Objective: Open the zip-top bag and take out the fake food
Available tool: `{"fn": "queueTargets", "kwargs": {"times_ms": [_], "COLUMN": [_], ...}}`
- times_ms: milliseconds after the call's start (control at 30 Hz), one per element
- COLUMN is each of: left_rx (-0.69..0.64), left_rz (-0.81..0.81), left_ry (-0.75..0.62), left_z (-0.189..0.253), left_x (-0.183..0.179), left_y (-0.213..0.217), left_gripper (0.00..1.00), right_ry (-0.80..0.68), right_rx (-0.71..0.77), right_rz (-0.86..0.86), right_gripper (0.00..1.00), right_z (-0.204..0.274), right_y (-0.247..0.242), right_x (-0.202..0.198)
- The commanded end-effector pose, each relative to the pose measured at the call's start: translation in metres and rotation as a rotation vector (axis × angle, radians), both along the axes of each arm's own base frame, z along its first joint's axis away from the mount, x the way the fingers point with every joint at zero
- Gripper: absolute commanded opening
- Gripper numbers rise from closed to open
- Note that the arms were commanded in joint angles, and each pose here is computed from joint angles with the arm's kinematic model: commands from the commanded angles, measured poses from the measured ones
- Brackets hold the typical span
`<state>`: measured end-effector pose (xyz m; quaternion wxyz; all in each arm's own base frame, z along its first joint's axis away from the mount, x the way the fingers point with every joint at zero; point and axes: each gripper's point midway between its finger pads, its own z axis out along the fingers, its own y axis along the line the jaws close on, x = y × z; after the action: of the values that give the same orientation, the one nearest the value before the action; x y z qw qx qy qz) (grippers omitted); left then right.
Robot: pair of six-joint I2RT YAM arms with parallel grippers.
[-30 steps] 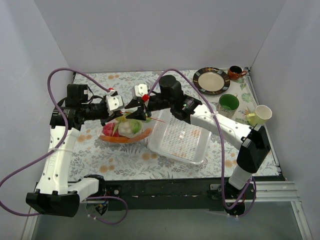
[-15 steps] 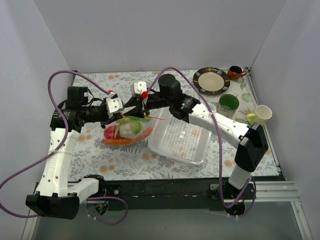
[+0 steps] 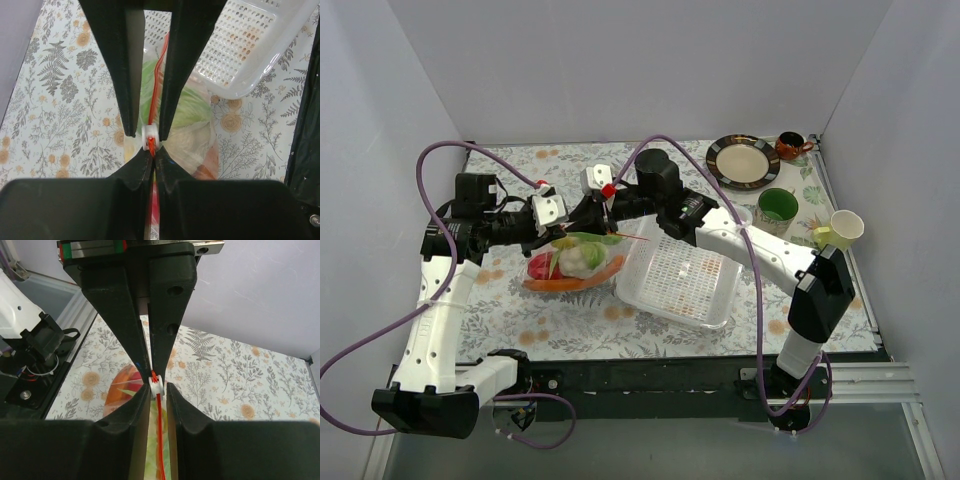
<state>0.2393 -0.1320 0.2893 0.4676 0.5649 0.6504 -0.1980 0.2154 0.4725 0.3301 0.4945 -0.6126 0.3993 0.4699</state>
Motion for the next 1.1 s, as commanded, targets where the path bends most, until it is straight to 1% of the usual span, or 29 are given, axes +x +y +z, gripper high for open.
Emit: {"fn": "queueTargets", "kwargs": {"times_ms": [0,100,333,400,500,633,867,933,1067], "left_rx": [-0.043,-0.042,-0.034,-0.018,-0.019,-0.026,-0.003,0.012,0.081], "left_rz": [-0.034,-0.033,-0.020,-0.012,-0.016,-0.028,0.002,0.004,0.066], "left_ry": [-0.083,-0.084,-0.092,-0.114,-0.154,-0.167,-0.266,-0.286,-0.323], "left_z": [0.023,0.023,0.022,0.024,0.039,0.056,0.088,0.093,0.092], "left_x": [-0.004,-0.004,0.001,0.005,0.009,0.009,0.016,0.018,0.031], "left_y": [-0.006,-0.006,-0.005,-0.002,-0.003,-0.004,0.001,0.003,0.016], "left_gripper": [0.00,0.00,0.00,0.00,0.00,0.00,0.00,0.00,0.00], "right_ry": [-0.035,-0.042,-0.060,-0.060,-0.034,0.003,0.025,0.031,0.057], "right_rx": [0.049,0.046,0.017,0.000,-0.035,-0.083,-0.135,-0.156,-0.193], "right_rz": [0.016,0.013,-0.007,-0.041,-0.064,-0.093,-0.159,-0.182,-0.254], "right_gripper": [0.20,0.13,0.07,0.05,0.02,0.01,0.01,0.01,0.01], "right_z": [0.021,0.022,0.015,0.010,-0.001,-0.021,-0.052,-0.063,-0.085], "right_y": [0.006,0.006,0.000,-0.003,-0.010,-0.019,-0.040,-0.046,-0.066], "right_x": [0.001,0.001,0.003,0.009,0.020,0.036,0.062,0.068,0.089]}}
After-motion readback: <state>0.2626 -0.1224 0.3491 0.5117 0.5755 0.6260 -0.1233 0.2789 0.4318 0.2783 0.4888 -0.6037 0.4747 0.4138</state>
